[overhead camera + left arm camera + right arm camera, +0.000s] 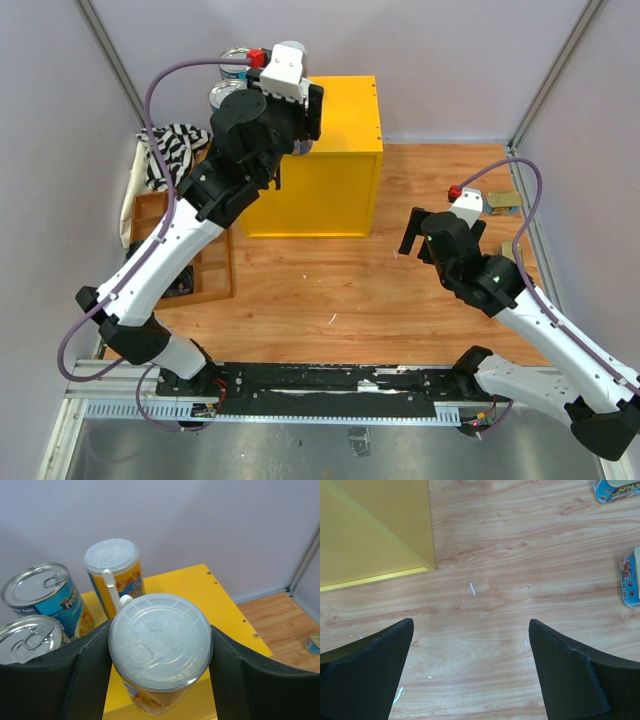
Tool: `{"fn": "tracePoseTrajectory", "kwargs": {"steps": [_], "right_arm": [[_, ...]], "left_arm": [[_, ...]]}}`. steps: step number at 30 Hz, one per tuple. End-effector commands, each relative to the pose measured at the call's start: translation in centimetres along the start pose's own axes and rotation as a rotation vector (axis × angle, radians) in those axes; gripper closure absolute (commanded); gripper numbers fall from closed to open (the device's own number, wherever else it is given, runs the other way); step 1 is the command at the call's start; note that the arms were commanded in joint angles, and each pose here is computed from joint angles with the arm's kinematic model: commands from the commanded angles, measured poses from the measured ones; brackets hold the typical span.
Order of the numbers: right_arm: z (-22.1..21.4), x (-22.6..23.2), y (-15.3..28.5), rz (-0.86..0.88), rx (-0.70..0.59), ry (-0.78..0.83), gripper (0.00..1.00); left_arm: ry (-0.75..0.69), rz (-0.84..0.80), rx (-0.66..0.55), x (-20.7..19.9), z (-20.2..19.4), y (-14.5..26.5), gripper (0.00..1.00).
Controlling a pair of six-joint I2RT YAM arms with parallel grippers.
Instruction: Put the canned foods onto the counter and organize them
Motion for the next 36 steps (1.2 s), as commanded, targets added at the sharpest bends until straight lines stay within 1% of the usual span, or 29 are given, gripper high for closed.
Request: {"fn": "tracePoseTrajectory", "kwargs": {"steps": [1,10,23,36], "right_arm": [[1.1,0.0,0.4,-0.001,-0.024,-0.008,0.02],[1.3,0.1,0.5,0.001,-0.028,-0.001,0.02],[1.1,0.4,0.0,-0.006,-0.024,0.015,0.02],[1.4,0.3,-0.4,-0.022,-0.027,0.031,0.02]], "left_arm": [[0.102,0.07,-0.132,3.1,2.9,-0.6,1.0],[0.113,0.072,-0.102,4.2,1.8,-3.1,1.0],[0.154,0.065,-0.07,4.8,0.0,-4.9,1.0],[0.181,0.055,-0.066,4.9,-1.6,-7.3,1.0]]}}
Point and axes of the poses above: each gripper's point midway between its finger pads, its own y axis back along the fingers, its own x axis along the line the jaws close on, z = x × y, the point moved 10 cm from there along y, back along the fingers, and after that the axes turned 14 degrees about -y, right-handed, at the moved point
